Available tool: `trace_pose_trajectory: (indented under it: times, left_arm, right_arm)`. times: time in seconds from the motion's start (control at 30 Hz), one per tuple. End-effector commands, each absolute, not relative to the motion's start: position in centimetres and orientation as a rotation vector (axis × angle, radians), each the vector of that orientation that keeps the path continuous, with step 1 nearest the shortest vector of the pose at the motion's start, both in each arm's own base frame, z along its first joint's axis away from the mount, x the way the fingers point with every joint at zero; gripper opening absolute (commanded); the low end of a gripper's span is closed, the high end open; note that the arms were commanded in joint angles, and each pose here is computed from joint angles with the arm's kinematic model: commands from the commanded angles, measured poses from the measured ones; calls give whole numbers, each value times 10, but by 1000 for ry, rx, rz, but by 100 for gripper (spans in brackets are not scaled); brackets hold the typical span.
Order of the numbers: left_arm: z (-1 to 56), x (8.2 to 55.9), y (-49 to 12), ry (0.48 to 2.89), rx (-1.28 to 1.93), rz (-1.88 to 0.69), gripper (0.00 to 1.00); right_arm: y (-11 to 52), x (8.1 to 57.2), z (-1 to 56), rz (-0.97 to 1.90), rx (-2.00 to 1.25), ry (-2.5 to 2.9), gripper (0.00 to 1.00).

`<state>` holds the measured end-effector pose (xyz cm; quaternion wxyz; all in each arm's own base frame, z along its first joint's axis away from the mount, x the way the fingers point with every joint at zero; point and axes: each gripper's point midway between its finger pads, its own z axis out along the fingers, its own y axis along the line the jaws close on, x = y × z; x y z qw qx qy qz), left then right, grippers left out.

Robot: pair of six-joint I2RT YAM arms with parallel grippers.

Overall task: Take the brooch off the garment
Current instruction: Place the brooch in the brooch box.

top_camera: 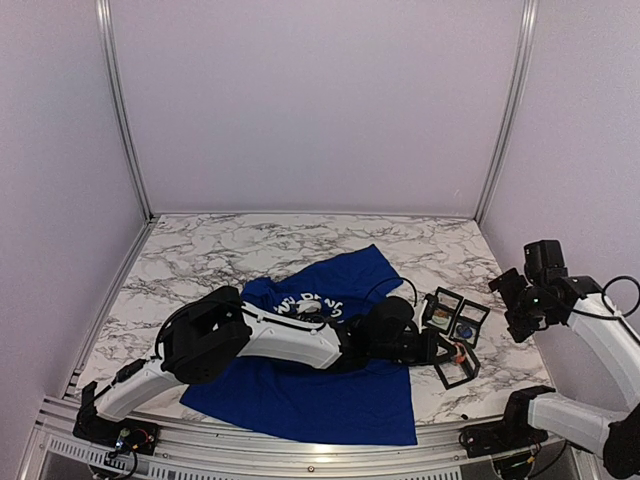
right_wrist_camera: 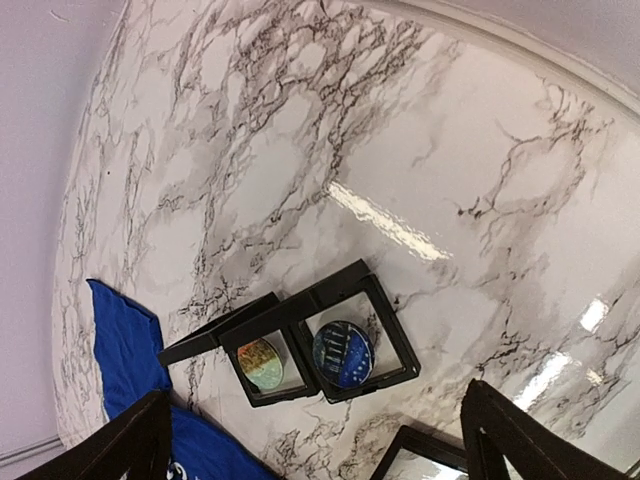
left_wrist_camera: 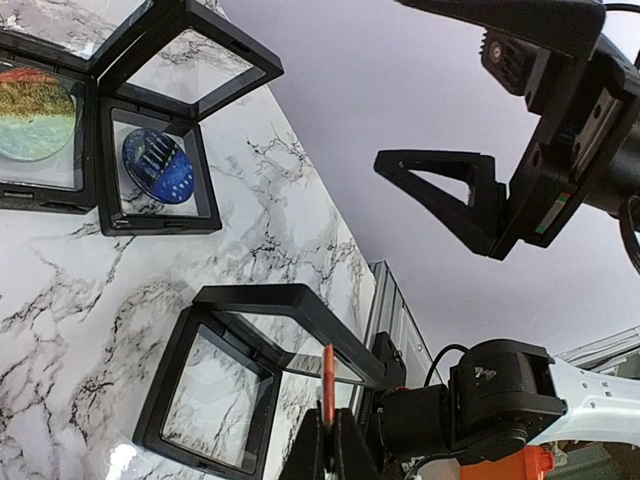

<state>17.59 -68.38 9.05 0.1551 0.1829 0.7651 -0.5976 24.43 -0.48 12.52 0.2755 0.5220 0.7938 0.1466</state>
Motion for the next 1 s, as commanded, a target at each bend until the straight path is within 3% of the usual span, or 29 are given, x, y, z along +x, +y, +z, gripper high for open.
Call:
trace_pose_trajectory:
  times: [0.0,0.23,0.97]
  left_arm:
    - [55,181,-687,2320,471,-1644,0]
    - [39,188,-691,2390,400,-1541,0]
    - [34,173,-693,2467,382,-1509,0]
  right_arm:
    - [-24,260,173,252,1203,2082,98]
    - [-30,284,230,209,1006,2007,98]
    - [-23,299,237,258,924,1986,98]
